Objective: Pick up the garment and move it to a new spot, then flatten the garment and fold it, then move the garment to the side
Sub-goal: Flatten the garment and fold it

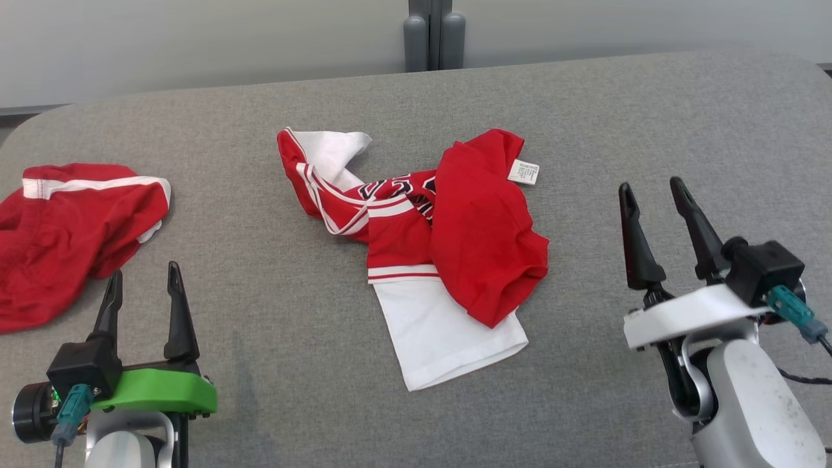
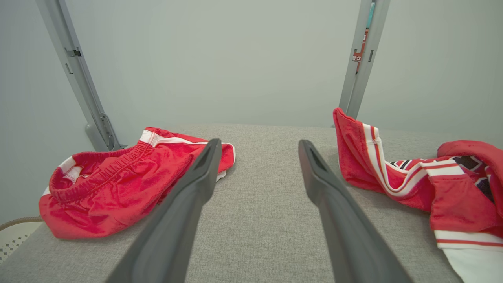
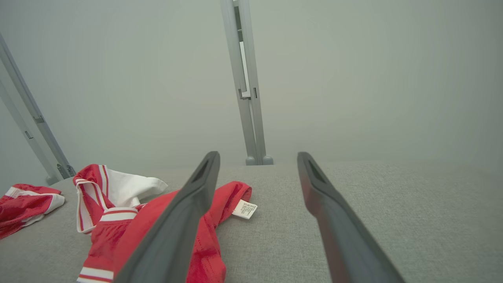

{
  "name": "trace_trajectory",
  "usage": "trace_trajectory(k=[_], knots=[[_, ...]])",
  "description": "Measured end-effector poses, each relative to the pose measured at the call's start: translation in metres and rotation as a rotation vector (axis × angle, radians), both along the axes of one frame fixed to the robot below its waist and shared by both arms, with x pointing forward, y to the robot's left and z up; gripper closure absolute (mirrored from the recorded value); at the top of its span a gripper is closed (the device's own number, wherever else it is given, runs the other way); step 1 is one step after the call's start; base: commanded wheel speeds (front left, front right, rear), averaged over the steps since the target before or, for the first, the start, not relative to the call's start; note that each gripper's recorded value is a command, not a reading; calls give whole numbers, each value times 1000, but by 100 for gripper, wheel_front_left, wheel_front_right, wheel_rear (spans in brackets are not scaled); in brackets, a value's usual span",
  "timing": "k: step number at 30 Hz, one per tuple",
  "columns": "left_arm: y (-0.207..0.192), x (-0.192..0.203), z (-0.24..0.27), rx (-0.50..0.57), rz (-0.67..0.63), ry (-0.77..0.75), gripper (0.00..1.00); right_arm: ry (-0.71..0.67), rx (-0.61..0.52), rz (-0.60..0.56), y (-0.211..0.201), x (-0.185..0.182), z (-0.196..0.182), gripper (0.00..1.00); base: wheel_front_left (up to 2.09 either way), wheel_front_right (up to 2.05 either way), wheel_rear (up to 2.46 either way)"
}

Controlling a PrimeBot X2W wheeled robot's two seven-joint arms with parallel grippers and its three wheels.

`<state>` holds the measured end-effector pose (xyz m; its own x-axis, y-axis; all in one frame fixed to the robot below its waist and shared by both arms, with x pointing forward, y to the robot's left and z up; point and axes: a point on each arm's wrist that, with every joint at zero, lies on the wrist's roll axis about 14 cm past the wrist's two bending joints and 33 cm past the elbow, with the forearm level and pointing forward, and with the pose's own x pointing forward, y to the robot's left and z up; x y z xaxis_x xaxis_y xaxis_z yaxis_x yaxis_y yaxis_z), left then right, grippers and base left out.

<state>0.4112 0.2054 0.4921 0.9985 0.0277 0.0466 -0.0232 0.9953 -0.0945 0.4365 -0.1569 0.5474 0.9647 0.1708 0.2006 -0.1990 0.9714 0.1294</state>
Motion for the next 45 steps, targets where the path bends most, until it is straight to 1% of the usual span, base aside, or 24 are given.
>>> trace_trajectory(k=[4, 10, 19, 24, 26, 30, 32, 38, 42, 45], knots=[[0, -1, 1, 5, 0, -2, 0, 30, -8, -34, -6, -19, -14, 0, 0, 0, 0], [5, -5, 1, 13, 12, 0, 0, 74, 6, -69, -9, -37, -30, 0, 0, 0, 0], [7, -6, 3, 21, 16, -6, 0, 74, -4, -79, -9, -39, -30, 0, 0, 0, 0], [-4, -5, 2, 20, -16, -1, 0, 86, -5, -79, -9, -42, -33, 0, 0, 0, 0], [-16, -3, -1, 18, -52, 7, 0, 91, -10, -77, -8, -43, -35, 0, 0, 0, 0], [-55, 10, -4, 17, -168, 20, 0, 93, -12, -74, -7, -41, -35, 0, 0, 0, 0], [-75, 19, -11, 20, -229, 55, 0, 98, -13, -72, -6, -40, -37, 0, 0, 0, 0], [-127, 39, -26, 74, -402, 141, 0, 109, -18, -86, -11, -35, -41, 0, 0, 0, 0], [-161, 36, -47, 94, -524, 222, 0, 137, -19, -103, -18, -34, -50, 0, 0, 0, 0], [-172, 34, -65, 119, -586, 289, 0, 143, -17, -120, -23, -32, -52, 0, 0, 0, 0]])
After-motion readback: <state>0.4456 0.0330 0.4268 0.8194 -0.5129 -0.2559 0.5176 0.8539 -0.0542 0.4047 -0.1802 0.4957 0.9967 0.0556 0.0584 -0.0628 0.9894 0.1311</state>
